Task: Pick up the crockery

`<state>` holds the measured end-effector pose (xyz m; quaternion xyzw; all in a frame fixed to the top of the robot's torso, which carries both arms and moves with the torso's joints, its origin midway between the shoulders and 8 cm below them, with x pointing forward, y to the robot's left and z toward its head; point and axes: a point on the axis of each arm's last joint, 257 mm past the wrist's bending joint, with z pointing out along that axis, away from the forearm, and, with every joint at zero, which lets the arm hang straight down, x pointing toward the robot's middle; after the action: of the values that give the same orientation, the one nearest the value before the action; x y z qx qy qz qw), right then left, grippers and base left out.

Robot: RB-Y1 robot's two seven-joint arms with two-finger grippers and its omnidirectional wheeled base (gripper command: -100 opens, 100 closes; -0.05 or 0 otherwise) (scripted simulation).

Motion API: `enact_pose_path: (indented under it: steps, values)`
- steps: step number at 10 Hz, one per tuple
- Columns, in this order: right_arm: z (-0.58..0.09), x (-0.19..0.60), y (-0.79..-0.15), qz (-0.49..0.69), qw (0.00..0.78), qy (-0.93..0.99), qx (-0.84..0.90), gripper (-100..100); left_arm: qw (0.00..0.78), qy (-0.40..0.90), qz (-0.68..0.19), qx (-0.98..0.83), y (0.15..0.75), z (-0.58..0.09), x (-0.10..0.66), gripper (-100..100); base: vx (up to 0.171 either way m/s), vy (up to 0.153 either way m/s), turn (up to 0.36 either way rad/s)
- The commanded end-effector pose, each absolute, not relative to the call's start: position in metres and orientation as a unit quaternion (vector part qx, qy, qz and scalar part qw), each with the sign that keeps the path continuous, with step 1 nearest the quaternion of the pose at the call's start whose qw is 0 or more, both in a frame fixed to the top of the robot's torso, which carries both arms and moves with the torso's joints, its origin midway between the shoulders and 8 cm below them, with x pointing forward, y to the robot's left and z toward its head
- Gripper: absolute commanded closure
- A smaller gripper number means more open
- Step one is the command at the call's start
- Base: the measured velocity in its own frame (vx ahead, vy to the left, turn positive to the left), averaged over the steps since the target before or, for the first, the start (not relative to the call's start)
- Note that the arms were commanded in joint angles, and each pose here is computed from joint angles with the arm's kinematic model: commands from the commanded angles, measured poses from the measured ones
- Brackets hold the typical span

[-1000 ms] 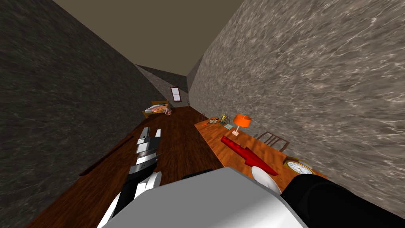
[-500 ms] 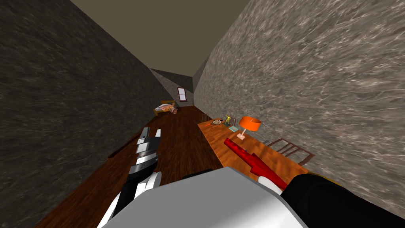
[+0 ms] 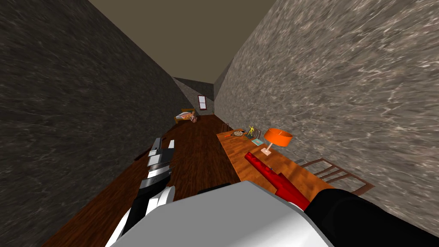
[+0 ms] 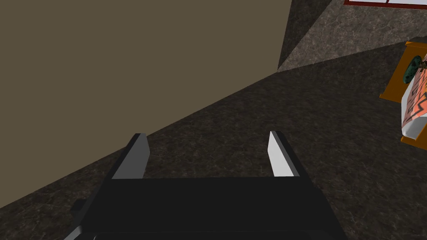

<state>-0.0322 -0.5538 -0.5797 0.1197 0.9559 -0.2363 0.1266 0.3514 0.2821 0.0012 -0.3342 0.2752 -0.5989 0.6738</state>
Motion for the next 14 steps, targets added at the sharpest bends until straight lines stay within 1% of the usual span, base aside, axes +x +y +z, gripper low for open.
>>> enact_pose_path:
  steps: [1, 2, 3, 4, 5, 11, 12, 14]
  values:
    - [-0.583, -0.046, -0.555, -0.242, 0.111, 0.957, 0.117, -100, 0.674, 0.275, -0.599, -0.334, 0.282, 0.001, 0.351, 0, -0.016, -0.053, 0.153]
    - [-0.590, -0.054, -0.544, -0.237, 0.101, 0.959, 0.117, -100, 0.674, 0.275, -0.599, -0.334, 0.282, 0.001, 0.351, 0, -0.007, -0.085, 0.132]
    - [-0.586, -0.048, -0.551, -0.238, 0.108, 0.958, 0.118, -100, 0.674, 0.275, -0.599, -0.334, 0.282, 0.001, 0.351, 0, -0.001, -0.045, 0.029]
    - [-0.586, -0.049, -0.550, -0.238, 0.106, 0.958, 0.117, 0, 0.674, 0.275, -0.599, -0.334, 0.282, 0.001, 0.351, 0, -0.001, -0.008, -0.003]
    - [-0.592, -0.042, -0.548, -0.239, 0.106, 0.957, 0.121, -100, 0.674, 0.275, -0.599, -0.334, 0.282, 0.001, 0.351, 0, -0.023, -0.032, 0.055]
    - [-0.603, -0.027, -0.541, -0.241, 0.105, 0.956, 0.127, -100, 0.674, 0.275, -0.599, -0.334, 0.282, 0.001, 0.351, 0, -0.049, -0.033, 0.033]
    - [-0.604, -0.026, -0.541, -0.241, 0.105, 0.956, 0.128, 100, 0.674, 0.275, -0.599, -0.334, 0.282, 0.001, 0.351, 0, 0.000, 0.000, 0.000]
    - [-0.605, -0.026, -0.538, -0.238, 0.105, 0.957, 0.127, 100, 0.674, 0.275, -0.599, -0.334, 0.282, 0.001, 0.351, 0, 0.000, 0.004, 0.002]
